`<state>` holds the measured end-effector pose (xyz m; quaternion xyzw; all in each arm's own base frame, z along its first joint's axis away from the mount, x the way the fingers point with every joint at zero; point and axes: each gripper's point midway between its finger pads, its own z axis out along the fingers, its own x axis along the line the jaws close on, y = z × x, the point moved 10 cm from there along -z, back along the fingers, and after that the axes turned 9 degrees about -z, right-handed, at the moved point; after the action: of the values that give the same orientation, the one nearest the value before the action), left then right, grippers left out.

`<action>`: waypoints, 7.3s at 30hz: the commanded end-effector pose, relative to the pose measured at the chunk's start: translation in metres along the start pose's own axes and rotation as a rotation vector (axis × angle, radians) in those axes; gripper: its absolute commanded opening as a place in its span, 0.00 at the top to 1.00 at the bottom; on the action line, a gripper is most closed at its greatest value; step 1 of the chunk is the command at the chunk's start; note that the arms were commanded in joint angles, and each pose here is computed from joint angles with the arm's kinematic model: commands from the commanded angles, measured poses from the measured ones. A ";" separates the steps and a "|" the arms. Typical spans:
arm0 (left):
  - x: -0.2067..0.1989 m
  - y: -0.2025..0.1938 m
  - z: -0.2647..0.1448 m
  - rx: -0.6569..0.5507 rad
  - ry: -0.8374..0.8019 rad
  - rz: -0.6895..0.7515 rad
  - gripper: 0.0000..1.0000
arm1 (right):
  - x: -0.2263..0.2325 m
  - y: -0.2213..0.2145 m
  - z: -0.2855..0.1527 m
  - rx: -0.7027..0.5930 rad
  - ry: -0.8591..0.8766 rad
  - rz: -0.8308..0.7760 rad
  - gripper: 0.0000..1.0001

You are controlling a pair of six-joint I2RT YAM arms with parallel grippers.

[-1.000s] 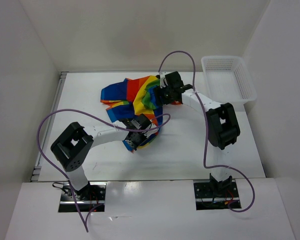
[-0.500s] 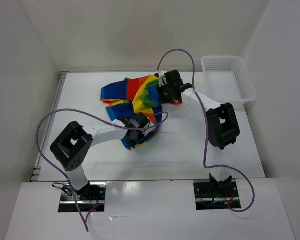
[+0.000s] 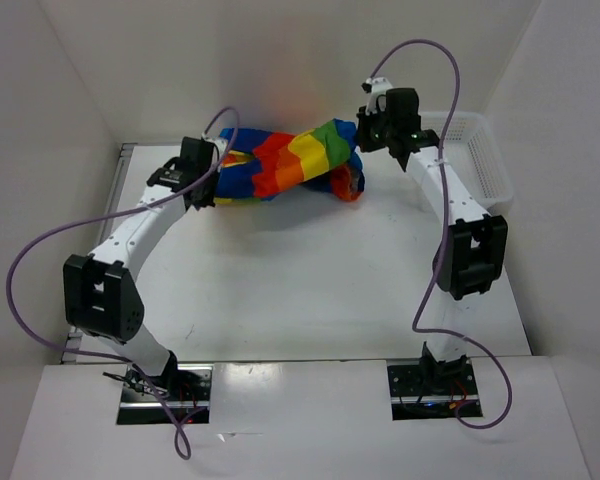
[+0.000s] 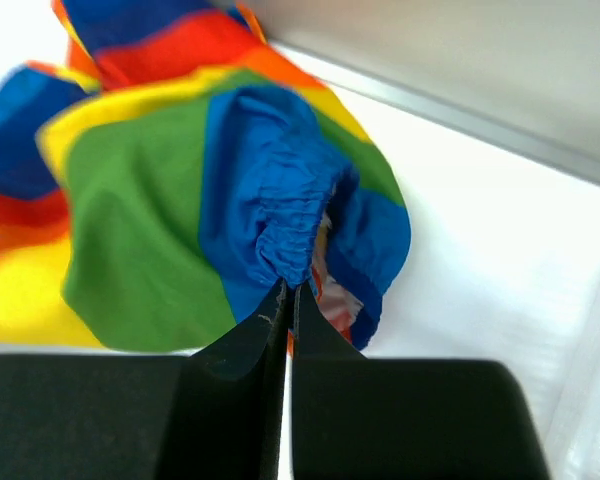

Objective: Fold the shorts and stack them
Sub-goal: Flatten the shorts out, then fold the shorts

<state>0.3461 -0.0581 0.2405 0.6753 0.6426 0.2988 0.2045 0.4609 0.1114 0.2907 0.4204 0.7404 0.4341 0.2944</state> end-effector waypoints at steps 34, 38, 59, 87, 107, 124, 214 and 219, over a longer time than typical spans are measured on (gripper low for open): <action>0.094 0.203 -0.209 -0.841 0.113 -0.305 1.00 | 0.052 0.106 -0.232 -0.477 0.210 0.206 1.00; 0.068 0.222 -0.115 -0.698 0.042 -0.241 1.00 | 0.007 0.089 -0.156 -0.369 0.043 0.253 1.00; -0.031 0.164 -0.036 -0.177 -0.259 -0.013 1.00 | -0.047 -0.018 -0.056 -0.025 -0.101 0.158 1.00; -0.149 -0.111 -0.129 0.589 -0.594 0.604 0.97 | -0.033 -0.136 -0.177 0.377 -0.171 0.058 1.00; -0.217 -0.119 -0.118 0.671 -0.804 0.633 0.34 | -0.041 -0.195 -0.186 0.635 -0.349 -0.018 0.63; -0.261 -0.193 -0.038 0.433 -0.688 0.753 0.00 | -0.031 -0.201 -0.178 0.553 -0.284 -0.001 0.20; 0.007 -0.105 0.067 0.319 0.125 0.077 0.24 | 0.035 -0.165 -0.051 0.534 0.162 0.273 0.21; -0.001 -0.110 0.073 0.326 0.114 0.097 0.29 | 0.038 -0.168 -0.052 0.538 0.210 0.268 0.21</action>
<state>0.3110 -0.0384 0.1214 0.7096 0.6638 0.2328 0.0404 0.3403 0.0769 0.1638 0.5410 0.7906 0.2835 0.0440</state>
